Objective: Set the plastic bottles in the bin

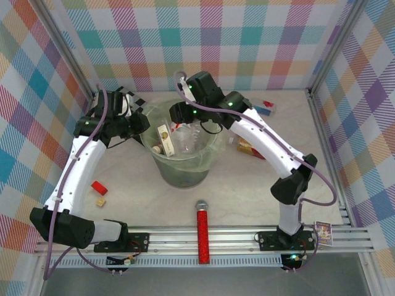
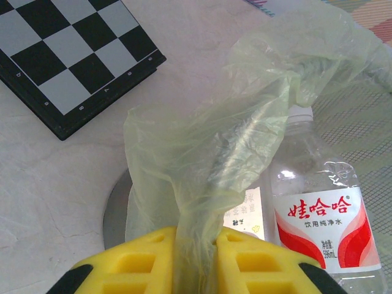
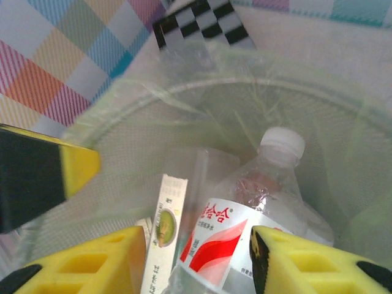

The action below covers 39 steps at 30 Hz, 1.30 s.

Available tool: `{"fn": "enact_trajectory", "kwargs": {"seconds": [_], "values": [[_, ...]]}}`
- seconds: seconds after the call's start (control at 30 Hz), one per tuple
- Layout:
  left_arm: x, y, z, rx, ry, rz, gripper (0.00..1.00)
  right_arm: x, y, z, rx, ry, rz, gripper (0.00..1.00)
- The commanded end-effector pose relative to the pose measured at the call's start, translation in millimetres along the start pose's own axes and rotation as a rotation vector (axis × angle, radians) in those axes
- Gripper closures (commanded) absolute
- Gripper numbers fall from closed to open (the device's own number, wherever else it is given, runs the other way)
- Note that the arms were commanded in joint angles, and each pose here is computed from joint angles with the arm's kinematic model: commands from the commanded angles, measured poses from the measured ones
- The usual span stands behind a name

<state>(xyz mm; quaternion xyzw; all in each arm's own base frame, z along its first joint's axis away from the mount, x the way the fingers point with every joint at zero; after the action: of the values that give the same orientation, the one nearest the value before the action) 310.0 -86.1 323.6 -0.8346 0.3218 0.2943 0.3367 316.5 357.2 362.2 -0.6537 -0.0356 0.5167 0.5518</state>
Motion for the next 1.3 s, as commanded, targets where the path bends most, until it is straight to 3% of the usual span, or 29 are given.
{"fn": "enact_trajectory", "kwargs": {"seconds": [0.0,0.17,0.47,0.67,0.97,1.13,1.27], "values": [[-10.3,-1.0,-14.4,0.017,0.063,-0.014,0.8,15.9,20.2,8.9,-0.001,-0.047,0.094,0.53],[-8.4,-0.1,-13.8,0.014,0.066,-0.011,0.8,23.2,32.0,7.8,0.004,-0.036,0.142,0.54],[-9.4,-0.6,-13.4,0.015,0.063,-0.016,0.8,-43.4,-5.6,6.2,-0.062,0.016,-0.06,0.47],[-7.4,0.4,-12.9,0.015,0.066,-0.01,0.8,-76.3,0.8,-42.1,0.051,0.131,-0.134,0.42],[-9.6,0.7,-13.7,0.015,0.071,-0.012,0.8,-97.3,46.9,-182.3,0.517,0.313,-0.224,0.39],[-8.6,0.6,-13.9,0.009,0.073,-0.011,0.8,-84.9,87.8,-256.0,0.908,0.42,-0.3,0.29],[-8.6,0.1,-14.3,0.005,0.074,-0.013,0.8,-72.8,121.9,-298.0,1.186,0.587,-0.353,0.23]]}}
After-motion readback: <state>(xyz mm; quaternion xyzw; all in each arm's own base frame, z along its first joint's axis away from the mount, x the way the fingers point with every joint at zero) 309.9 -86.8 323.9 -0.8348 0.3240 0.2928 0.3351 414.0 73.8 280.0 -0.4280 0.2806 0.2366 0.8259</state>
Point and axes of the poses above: each hand's point on the last joint's axis, 136 mm out from that joint toward the fingers, its own x axis out along the fingers, its own z axis along the line the jaws close on, y = z × x, the point moved 5 cm from there along -x, back along the fingers, and after that the axes turned 14 degrees about -x, right-handed, at the moved point
